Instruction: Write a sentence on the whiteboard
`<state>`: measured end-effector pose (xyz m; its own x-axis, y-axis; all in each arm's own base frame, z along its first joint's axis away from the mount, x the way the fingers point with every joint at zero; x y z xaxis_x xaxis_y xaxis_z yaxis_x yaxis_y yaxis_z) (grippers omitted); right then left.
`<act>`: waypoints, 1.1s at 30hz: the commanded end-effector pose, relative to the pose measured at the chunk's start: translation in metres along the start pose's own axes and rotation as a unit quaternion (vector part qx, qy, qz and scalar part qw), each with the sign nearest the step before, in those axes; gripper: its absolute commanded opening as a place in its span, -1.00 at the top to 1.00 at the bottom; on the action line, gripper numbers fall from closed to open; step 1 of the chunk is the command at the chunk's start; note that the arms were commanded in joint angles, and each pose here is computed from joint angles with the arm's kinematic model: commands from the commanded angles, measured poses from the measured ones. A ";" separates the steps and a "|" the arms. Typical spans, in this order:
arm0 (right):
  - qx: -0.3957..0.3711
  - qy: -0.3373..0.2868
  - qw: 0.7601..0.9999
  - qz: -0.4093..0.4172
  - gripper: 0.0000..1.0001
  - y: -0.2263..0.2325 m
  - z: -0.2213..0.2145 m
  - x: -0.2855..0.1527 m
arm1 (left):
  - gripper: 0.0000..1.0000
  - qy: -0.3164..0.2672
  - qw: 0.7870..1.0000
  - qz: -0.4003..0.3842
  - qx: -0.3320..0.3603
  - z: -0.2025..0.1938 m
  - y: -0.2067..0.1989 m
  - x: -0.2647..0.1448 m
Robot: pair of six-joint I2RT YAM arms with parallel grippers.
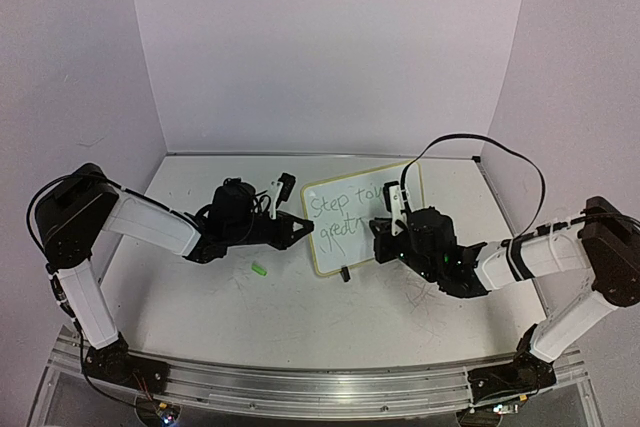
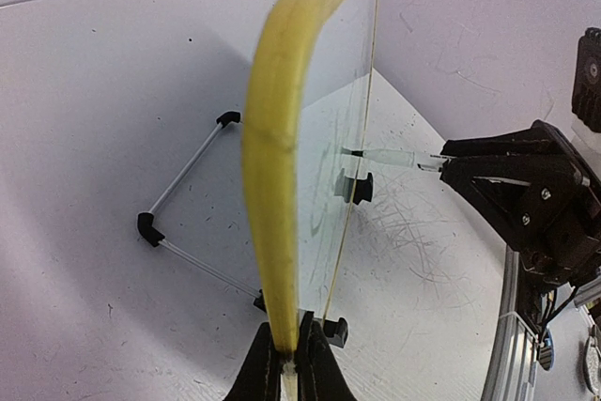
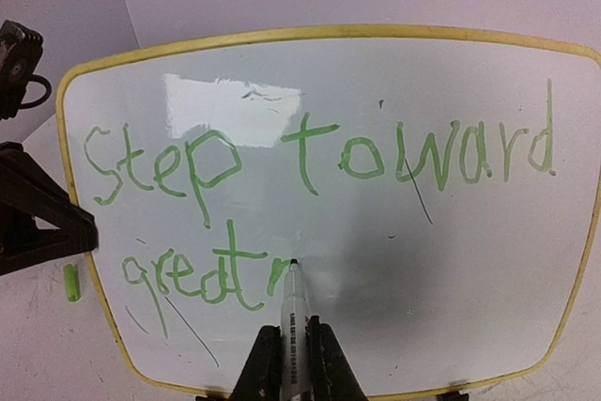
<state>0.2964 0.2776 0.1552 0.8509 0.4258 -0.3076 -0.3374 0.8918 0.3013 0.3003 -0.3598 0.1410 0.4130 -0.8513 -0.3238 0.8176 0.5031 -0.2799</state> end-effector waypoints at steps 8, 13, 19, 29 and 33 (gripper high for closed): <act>0.016 0.015 1.000 -0.009 1.00 -0.007 -0.003 -0.004 | 1.00 -0.014 0.999 0.018 0.023 0.011 0.003 -0.006; 0.019 0.030 0.999 -0.008 1.00 -0.008 -0.011 -0.005 | 1.00 -0.014 0.999 0.018 0.023 0.012 0.003 -0.006; 0.017 0.035 0.999 -0.010 1.00 -0.008 -0.013 -0.005 | 1.00 -0.013 0.999 0.019 0.022 0.011 0.003 -0.007; 0.028 -0.015 0.999 0.006 1.00 -0.006 0.016 -0.018 | 1.00 -0.014 0.999 0.020 0.023 0.012 0.003 -0.007; 0.026 -0.017 0.999 0.010 1.00 -0.005 0.020 -0.012 | 1.00 -0.013 0.999 0.019 0.023 0.012 0.003 -0.006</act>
<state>0.2897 0.2632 0.1608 0.8468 0.4272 -0.3169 -0.3180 0.8842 0.3421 0.3000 -0.3600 0.1411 0.4120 -0.8518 -0.3237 0.8186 0.5020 -0.2792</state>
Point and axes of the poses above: each gripper's point midway between its finger pads, its own x axis out along the fingers, its own y axis along the line the jaws close on, z = x × y, the point moved 3 cm from there along -x, back along the fingers, and after that the axes turned 13 degrees about x, right-handed, at the moved point
